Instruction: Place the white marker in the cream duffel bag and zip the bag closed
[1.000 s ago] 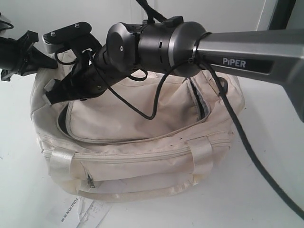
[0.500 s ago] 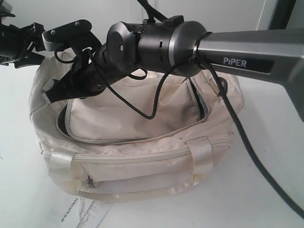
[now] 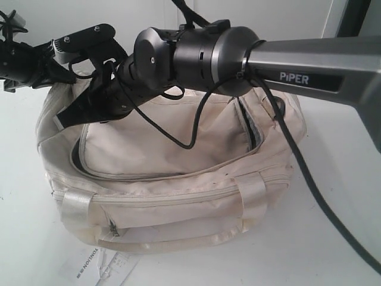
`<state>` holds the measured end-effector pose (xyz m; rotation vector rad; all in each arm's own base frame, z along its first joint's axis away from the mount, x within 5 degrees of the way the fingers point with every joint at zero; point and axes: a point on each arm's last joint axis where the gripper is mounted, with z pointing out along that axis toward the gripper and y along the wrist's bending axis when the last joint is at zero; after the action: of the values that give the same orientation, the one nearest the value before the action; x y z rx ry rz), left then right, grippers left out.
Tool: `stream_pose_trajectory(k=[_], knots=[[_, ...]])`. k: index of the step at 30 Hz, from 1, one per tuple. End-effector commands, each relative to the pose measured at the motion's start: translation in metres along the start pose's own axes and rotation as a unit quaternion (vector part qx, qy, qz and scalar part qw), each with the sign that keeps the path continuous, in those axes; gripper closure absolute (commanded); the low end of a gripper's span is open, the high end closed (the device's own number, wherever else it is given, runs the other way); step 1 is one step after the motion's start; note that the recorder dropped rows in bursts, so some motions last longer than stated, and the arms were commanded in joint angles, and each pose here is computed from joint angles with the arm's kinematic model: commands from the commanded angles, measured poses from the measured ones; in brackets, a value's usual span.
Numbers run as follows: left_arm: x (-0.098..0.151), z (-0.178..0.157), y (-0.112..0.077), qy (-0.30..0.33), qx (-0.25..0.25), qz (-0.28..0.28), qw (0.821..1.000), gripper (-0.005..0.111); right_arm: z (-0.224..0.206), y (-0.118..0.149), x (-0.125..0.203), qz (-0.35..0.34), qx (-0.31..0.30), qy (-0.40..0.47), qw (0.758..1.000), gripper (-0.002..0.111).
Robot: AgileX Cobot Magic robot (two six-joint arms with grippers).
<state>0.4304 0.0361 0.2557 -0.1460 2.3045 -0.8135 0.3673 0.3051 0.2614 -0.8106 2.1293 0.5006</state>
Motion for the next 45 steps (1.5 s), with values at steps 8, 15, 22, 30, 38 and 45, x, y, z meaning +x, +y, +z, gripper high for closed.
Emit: stream_pose_trajectory(k=[8, 15, 22, 30, 38, 45], knots=[[-0.005, 0.000, -0.003, -0.023, 0.015, -0.012, 1.000, 0.107, -0.018, 0.002, -0.005, -0.006, -0.011, 0.019, 1.000, 0.108], [-0.007, 0.000, -0.004, -0.029, 0.019, -0.020, 0.999, 0.107, -0.018, 0.005, -0.001, -0.004, -0.020, 0.039, 0.999, 0.108], [-0.007, 0.000, -0.004, -0.030, 0.020, -0.022, 0.999, 0.107, -0.018, 0.006, 0.001, -0.003, -0.025, 0.052, 0.998, 0.108], [-0.007, 0.000, -0.004, -0.032, 0.021, -0.023, 0.999, 0.107, -0.019, 0.009, 0.004, 0.006, -0.039, 0.071, 0.997, 0.108], [-0.007, 0.000, -0.004, -0.032, 0.021, -0.025, 0.999, 0.107, -0.028, 0.011, 0.000, -0.005, -0.045, 0.066, 0.997, 0.108], [-0.007, 0.000, -0.004, -0.032, 0.021, -0.026, 0.999, 0.107, -0.030, 0.013, 0.001, 0.001, -0.058, 0.077, 0.995, 0.108]])
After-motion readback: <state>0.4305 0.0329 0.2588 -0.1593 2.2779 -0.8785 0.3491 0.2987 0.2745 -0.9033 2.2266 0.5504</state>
